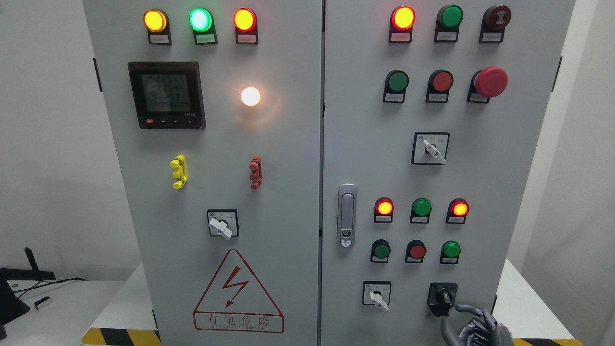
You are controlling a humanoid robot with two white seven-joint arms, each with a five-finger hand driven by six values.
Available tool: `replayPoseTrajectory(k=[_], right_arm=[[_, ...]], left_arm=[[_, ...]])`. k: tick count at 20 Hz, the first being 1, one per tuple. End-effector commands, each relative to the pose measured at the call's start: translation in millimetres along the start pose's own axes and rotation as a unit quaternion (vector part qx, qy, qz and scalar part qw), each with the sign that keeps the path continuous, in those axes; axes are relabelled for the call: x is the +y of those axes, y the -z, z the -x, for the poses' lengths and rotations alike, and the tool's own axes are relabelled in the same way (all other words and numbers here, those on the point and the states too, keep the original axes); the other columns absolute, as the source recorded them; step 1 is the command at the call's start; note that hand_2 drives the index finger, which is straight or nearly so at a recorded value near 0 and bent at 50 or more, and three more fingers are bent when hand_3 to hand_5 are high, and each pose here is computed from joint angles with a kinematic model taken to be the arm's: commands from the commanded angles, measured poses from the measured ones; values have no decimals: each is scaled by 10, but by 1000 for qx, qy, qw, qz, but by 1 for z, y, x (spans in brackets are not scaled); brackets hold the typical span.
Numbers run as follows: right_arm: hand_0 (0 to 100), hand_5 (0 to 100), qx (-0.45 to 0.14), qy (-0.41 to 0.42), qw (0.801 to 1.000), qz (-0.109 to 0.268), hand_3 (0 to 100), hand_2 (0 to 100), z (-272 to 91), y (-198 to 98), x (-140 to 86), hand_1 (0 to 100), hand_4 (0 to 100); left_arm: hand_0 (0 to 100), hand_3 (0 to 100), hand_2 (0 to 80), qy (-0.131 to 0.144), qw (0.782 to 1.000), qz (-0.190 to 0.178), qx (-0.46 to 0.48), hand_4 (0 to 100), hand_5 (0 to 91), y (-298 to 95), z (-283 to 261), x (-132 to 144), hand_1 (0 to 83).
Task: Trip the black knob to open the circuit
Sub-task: 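Raise the right hand toward the black rotary knob at the door bottom, then close the right hand's fingers around the black rotary knob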
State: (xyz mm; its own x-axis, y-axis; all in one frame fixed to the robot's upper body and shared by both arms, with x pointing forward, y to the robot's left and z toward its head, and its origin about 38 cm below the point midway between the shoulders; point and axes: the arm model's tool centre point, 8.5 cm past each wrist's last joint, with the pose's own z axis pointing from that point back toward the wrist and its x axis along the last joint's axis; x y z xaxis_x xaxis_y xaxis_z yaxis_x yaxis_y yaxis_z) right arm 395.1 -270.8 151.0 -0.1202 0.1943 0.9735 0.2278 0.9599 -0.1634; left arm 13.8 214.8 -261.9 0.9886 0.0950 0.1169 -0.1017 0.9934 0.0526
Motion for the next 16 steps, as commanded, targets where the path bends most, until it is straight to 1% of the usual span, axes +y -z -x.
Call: replayPoseTrajectory(k=[1,10,16], right_arm=[[319,1000,4,16,1000,-9,866,415,0,-2,15,721,995],[324,1000,-2,17,1000,-11,871,425,-5,2,19,721,993],[320,1000,7,17,1000,-10,878,435,-3,2,19,726,992]], left_arm=[[120,0,0,-2,1000,0,-1,0,0,0,0,0,389],[120,0,0,-2,1000,-1,0,0,0,0,0,1,389],[120,0,0,-2,1000,0,0,0,0,0,0,0,389]])
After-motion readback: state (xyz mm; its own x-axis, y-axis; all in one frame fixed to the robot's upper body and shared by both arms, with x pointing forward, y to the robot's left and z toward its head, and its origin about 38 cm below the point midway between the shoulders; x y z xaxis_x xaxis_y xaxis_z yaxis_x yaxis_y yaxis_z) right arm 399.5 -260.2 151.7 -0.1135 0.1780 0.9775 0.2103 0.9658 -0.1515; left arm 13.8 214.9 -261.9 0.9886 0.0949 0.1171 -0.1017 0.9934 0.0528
